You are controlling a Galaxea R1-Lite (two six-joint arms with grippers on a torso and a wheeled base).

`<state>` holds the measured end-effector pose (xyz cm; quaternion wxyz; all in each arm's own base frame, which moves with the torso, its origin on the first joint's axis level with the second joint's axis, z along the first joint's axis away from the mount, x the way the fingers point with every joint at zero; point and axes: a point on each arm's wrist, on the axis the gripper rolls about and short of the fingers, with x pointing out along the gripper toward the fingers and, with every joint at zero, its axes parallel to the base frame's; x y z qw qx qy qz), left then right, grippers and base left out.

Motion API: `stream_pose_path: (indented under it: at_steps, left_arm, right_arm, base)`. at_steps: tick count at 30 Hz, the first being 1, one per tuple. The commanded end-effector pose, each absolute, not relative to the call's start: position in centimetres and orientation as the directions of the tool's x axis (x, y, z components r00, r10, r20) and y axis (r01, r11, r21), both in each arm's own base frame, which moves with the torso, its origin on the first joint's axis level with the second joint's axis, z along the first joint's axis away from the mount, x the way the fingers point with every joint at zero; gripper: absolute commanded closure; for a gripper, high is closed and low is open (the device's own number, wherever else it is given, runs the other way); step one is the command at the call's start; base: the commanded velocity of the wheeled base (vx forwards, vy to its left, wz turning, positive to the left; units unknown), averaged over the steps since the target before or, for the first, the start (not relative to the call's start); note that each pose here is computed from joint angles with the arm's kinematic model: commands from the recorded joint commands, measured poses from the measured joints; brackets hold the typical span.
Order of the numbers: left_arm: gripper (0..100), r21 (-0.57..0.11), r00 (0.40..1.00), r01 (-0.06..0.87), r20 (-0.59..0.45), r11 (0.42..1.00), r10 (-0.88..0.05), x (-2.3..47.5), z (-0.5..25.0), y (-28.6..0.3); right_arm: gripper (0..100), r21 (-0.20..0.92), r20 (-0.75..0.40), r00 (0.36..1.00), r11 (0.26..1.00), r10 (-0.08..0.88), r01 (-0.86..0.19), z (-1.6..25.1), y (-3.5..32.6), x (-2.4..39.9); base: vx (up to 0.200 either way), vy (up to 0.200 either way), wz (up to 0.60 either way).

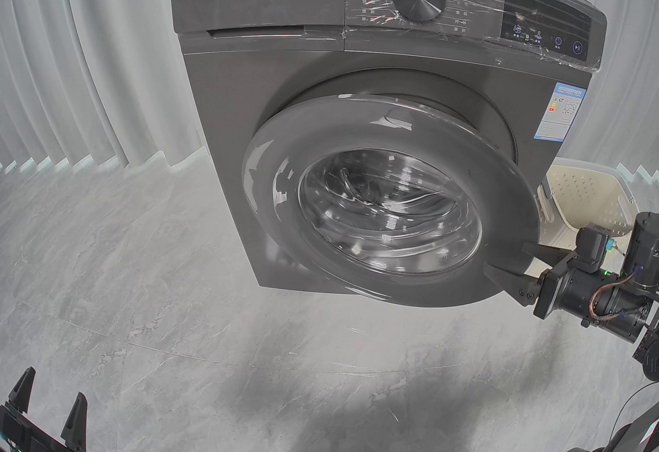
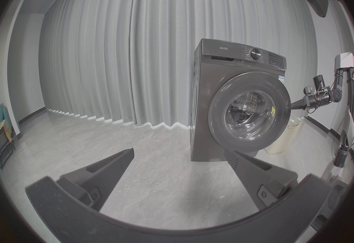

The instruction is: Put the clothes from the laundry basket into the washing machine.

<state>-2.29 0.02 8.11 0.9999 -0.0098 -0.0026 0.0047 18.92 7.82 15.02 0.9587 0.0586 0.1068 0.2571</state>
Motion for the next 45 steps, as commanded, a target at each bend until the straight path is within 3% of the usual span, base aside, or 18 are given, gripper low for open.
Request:
stream_pose_path:
  at_steps: [1,4,15,20,29,34,45]
  left_arm:
    - [0,-0.020,1.000,-0.009,0.000,1.000,0.009,-2.3,7.6,0.0]
    - [0,-0.018,1.000,-0.009,0.002,1.000,0.009,-2.3,7.6,0.0]
    - [0,-0.011,1.000,-0.009,0.000,1.000,0.009,-2.3,7.6,0.0]
    - [0,-0.011,1.000,-0.009,0.003,1.000,0.009,-2.3,7.6,0.0]
    - [0,-0.011,1.000,-0.009,0.003,1.000,0.009,-2.3,7.6,0.0]
    - [0,-0.011,1.000,-0.009,0.003,1.000,0.009,-2.3,7.6,0.0]
    - [0,-0.008,1.000,-0.009,0.003,1.000,0.009,-2.3,7.6,0.0]
  right_arm:
    - [0,0.174,-0.222,0.821,0.850,0.526,-0.498,13.7,8.1,18.2]
    - [0,0.174,-0.247,0.809,0.845,0.534,-0.505,13.1,8.0,17.6]
    - [0,0.203,-0.294,0.638,0.699,0.711,-0.686,11.7,10.1,13.9]
    - [0,0.217,-0.277,0.620,0.676,0.734,-0.704,12.1,10.9,14.0]
    - [0,0.259,-0.214,0.635,0.670,0.742,-0.695,13.7,11.9,15.3]
    - [0,0.253,-0.201,0.652,0.682,0.731,-0.686,14.1,11.9,15.8]
    - [0,0.233,-0.132,0.787,0.791,0.602,-0.566,15.8,10.4,18.2]
  base:
    - [0.000,-0.200,0.00]
    - [0.000,-0.200,0.00]
    - [0.018,-0.018,0.00]
    - [0.200,0.000,0.00]
    - [0.067,0.000,0.00]
    - [0.000,-0.200,0.00]
    - [0.000,-0.018,0.00]
